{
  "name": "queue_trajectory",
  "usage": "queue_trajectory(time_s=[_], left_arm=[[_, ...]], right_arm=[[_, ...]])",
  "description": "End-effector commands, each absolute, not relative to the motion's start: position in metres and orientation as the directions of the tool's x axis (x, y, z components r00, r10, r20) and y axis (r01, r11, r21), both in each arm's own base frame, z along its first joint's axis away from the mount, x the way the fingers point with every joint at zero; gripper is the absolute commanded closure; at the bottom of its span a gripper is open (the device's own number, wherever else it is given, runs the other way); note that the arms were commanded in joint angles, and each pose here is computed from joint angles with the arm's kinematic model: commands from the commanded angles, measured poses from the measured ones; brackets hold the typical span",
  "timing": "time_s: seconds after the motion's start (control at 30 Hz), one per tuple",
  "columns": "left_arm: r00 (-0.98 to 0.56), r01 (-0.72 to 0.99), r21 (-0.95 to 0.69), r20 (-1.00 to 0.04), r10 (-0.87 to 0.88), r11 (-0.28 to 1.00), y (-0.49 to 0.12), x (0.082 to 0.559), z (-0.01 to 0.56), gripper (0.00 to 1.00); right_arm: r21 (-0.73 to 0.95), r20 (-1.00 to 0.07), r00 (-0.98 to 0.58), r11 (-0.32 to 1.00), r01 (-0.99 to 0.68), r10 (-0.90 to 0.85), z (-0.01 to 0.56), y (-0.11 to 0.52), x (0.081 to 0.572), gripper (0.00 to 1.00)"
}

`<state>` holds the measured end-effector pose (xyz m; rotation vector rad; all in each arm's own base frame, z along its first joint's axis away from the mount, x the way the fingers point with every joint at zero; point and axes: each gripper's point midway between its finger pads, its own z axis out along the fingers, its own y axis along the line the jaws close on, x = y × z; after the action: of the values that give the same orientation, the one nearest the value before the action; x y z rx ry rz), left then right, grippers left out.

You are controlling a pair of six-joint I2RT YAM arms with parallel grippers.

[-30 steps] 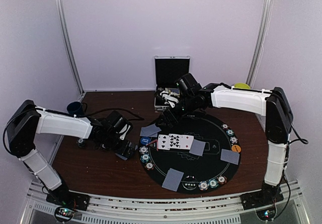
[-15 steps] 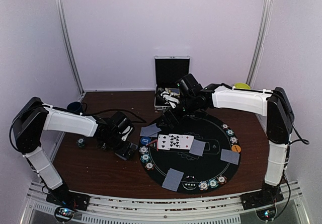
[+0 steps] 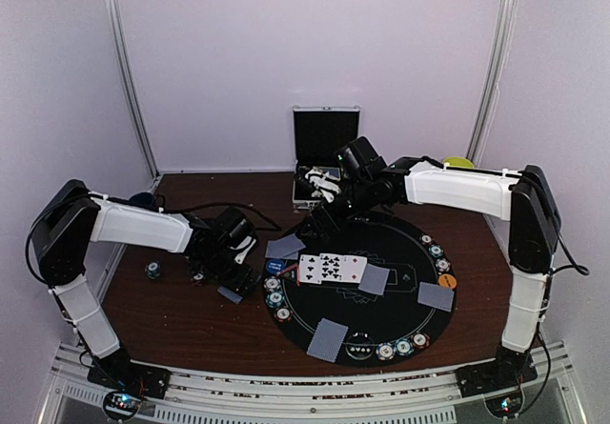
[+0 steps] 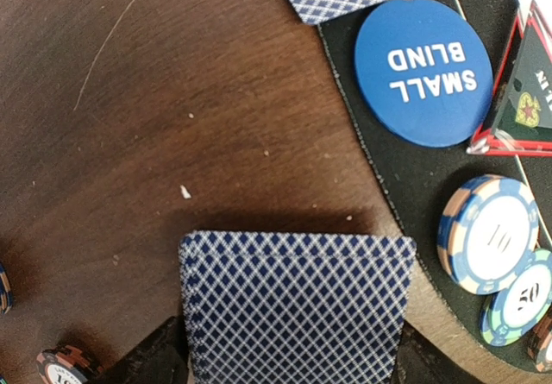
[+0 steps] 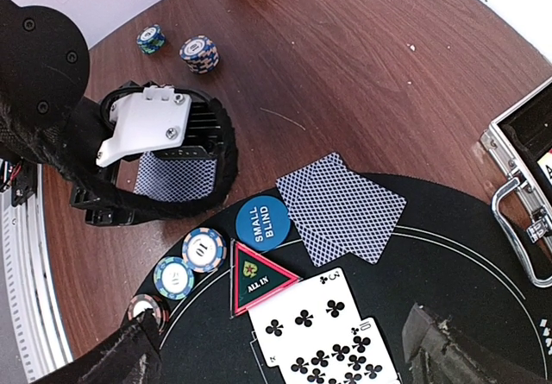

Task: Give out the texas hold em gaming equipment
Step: Pick up the face-down deck piles from the center of the board.

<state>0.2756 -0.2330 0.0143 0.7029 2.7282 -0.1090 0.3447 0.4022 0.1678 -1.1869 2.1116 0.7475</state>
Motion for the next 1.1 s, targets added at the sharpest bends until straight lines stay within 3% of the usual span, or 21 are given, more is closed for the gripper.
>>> queue_trajectory(time_s=[0.0,0.27,0.43,1.07], left_arm=[[-0.856,0.495,0.041,-0.152,0.495,0.868,-0.204,0.245,-0.018,0.22],[-0.855,0.496,0.036,-0.153,0.495,0.868,-0.202,0.242,-0.016,0.39],[-0.851,0.486,0.037,-0.205,0.483,0.873,-0.206,0.25,-0.001,0.43],[-0.79,0.505,0.022,-0.391,0.472,0.863,-0.228,0.263,0.062,0.42]], right_arm=[[0.194,-0.745,-0.415,0.425,-0.884,-0.523,0.179,0.4,0.343,0.0],[0.291,-0.72,-0.469,0.392,-0.873,-0.512,0.164,0.407,0.337,0.0],[0.373,-0.705,-0.522,0.376,-0.849,-0.48,0.154,0.414,0.335,0.0],[0.611,-0.576,-0.689,0.328,-0.72,-0.439,0.109,0.443,0.325,0.05]])
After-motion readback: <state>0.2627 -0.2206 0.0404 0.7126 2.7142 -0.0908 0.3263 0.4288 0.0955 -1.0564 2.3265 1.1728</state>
